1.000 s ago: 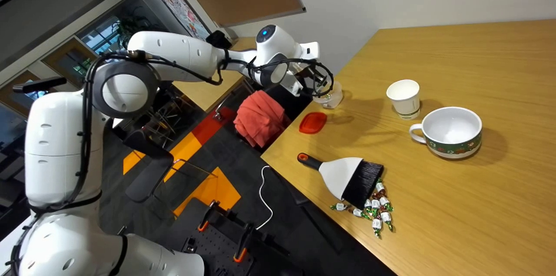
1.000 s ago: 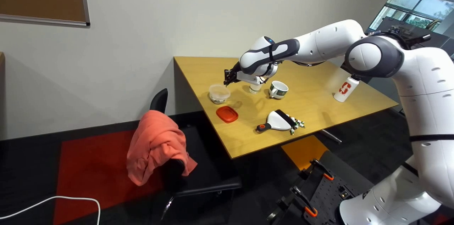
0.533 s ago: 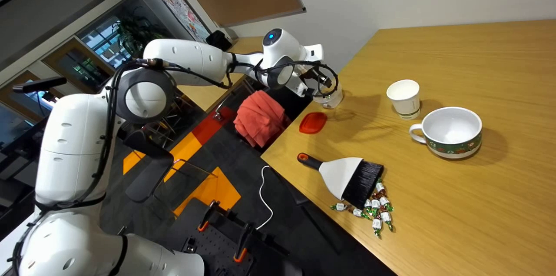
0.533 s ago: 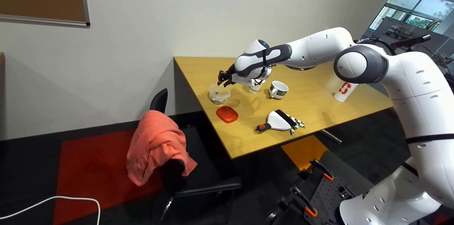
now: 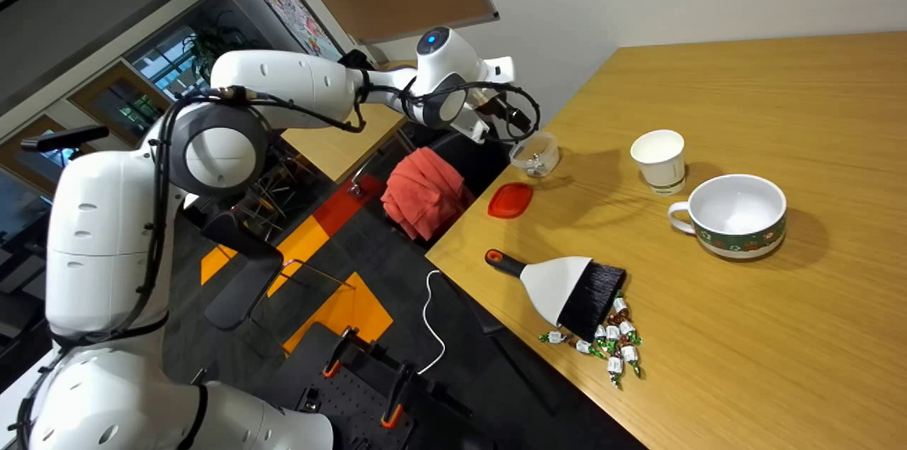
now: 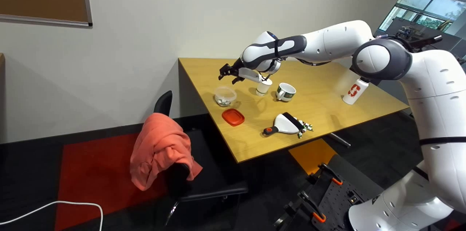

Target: Put two candies in the bowl and close it

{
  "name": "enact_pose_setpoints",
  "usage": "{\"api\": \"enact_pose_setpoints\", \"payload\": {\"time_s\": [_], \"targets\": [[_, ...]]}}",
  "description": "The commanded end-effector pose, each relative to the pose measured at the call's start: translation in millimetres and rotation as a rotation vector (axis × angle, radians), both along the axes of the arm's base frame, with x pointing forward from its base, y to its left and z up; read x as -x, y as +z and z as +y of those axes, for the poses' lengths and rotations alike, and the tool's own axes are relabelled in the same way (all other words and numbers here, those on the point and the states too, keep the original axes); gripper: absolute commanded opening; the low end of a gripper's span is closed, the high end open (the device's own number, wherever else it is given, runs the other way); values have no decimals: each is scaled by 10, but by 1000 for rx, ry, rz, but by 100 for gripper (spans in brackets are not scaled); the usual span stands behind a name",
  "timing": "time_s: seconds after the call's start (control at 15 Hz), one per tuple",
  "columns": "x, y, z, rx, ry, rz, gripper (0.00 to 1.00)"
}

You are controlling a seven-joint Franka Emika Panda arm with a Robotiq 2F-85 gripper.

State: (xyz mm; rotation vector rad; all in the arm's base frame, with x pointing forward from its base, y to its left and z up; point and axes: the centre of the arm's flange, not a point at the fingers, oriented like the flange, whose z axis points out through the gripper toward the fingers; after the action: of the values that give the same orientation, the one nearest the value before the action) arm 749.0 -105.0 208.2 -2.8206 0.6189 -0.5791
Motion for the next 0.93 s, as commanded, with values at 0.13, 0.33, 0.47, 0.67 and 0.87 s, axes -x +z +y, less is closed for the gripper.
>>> {"api": "enact_pose_setpoints", "payload": {"time_s": [0.13,0.33,0.47,0.67,0.87], "targets": [[673,733,59,13,136,80,100],[1006,840,84,37,221,193,100],[1192,821,13,95,243,268,100],[1403,710,-191,191,229,318,100],[1290,613,-313,176,237,327,100]]}}
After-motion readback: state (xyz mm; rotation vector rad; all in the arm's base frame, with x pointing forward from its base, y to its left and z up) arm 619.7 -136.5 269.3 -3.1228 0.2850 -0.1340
